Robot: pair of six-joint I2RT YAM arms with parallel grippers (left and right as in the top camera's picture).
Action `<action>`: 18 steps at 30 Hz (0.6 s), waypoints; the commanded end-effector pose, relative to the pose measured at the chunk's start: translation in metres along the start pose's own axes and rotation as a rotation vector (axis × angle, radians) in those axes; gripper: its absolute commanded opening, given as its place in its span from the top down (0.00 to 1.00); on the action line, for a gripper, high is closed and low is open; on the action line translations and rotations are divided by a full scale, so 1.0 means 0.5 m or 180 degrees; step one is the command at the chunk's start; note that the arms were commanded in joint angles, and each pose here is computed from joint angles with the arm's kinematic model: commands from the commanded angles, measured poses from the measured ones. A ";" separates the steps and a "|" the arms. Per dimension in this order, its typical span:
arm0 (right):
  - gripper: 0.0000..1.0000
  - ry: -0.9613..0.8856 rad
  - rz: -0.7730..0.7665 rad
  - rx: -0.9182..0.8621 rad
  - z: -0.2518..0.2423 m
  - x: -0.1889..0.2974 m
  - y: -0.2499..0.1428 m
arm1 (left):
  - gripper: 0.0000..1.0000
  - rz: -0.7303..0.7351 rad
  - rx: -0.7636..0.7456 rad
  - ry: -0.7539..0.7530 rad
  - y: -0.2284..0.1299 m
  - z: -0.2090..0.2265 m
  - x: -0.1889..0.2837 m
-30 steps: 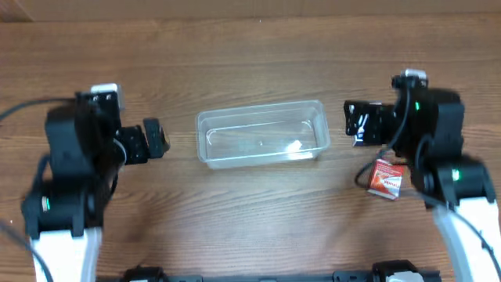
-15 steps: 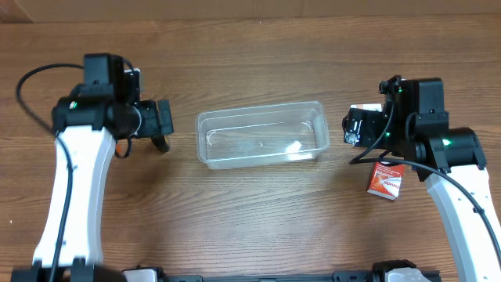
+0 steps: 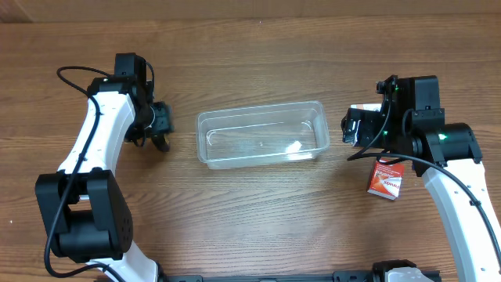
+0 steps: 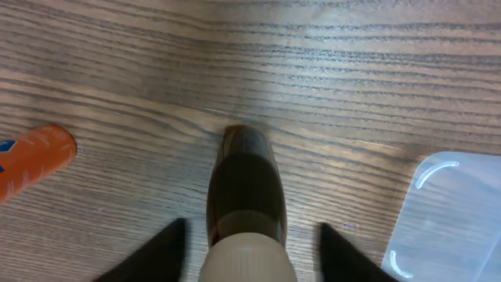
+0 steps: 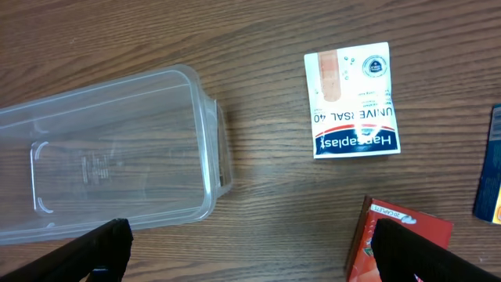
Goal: Pack container
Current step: 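Reach the left gripper to the white-capped dark bottle and grasp it, then carry the dark bottle into the container's left end and release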
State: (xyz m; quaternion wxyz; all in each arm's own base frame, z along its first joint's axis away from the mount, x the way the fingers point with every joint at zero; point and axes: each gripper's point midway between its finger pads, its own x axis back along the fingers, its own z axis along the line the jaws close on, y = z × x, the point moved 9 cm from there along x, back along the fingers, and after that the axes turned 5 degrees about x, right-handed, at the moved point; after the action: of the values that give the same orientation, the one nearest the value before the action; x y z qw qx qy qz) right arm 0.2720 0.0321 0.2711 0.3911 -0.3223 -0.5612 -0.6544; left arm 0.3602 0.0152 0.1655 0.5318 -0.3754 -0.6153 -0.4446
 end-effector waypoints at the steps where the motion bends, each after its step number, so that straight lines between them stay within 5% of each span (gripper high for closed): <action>1: 0.00 -0.0018 -0.0087 0.0016 0.001 0.014 0.013 | 0.64 0.0001 0.0034 -0.0007 0.006 0.001 0.003; 11: 0.00 -0.0018 -0.0088 0.0016 0.001 0.014 0.013 | 0.85 -0.0068 0.0132 -0.0038 0.013 -0.002 0.054; 18: 0.00 -0.0014 -0.0113 0.0017 0.001 0.014 0.016 | 0.96 -0.0785 -0.0423 -0.0506 -0.071 -0.144 0.359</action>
State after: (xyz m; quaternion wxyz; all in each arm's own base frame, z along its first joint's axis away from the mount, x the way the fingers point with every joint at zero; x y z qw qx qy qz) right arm 0.2722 0.0320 0.2711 0.3906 -0.3221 -0.5615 -0.6545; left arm 0.3505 -0.0248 0.2760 0.4825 -0.3739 -0.6295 -0.4808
